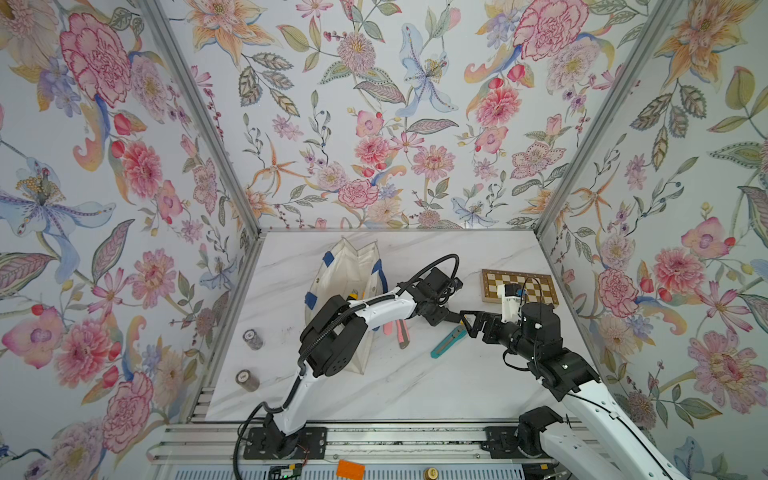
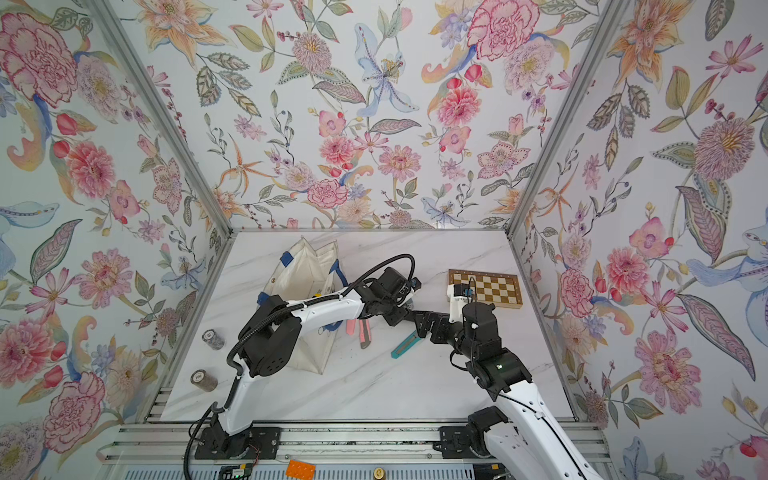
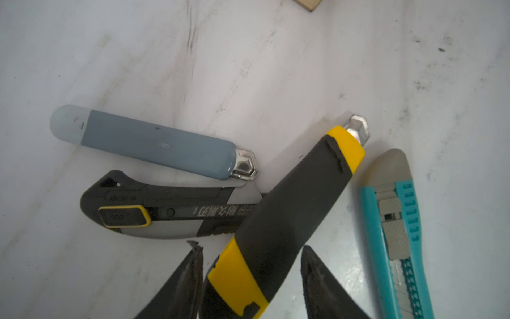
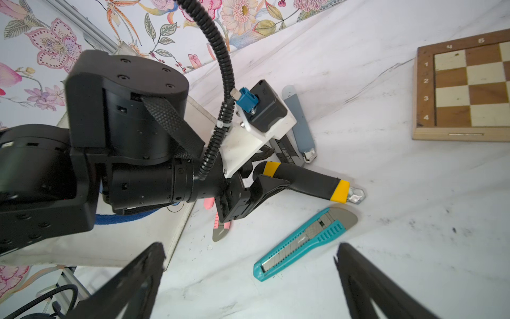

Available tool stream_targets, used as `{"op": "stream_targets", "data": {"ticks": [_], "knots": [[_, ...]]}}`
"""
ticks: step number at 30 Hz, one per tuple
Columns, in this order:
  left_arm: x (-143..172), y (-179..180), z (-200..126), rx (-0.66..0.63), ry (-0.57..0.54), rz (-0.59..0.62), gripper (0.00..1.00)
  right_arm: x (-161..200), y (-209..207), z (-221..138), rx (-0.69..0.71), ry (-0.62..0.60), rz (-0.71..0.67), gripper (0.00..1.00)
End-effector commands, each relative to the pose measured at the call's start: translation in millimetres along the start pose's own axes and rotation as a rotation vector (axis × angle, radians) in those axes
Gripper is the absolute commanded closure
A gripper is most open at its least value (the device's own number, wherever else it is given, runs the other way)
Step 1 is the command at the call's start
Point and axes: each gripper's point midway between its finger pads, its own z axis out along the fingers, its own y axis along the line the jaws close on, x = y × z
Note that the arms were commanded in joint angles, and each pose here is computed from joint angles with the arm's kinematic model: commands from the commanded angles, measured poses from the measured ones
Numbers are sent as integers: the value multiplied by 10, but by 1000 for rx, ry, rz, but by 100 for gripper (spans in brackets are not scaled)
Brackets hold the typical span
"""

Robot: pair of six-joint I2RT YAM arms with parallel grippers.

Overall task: Place the art knife into the pouch
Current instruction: Pick up the utility knife at the center of the board.

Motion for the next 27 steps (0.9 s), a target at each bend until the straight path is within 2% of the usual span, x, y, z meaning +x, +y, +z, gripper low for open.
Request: {"op": "stream_targets", "data": {"ticks": [1,20,27], "knots": [[183,-87,148,27,39,-3,45,-74,1,-24,12,-15,8,1],[649,-233,187,-10,133,16,48,-40,-51,14,28,0,27,1],[668,-165,230,-52,144,-3,52,-30,-78,24,37,2,32,1]]}}
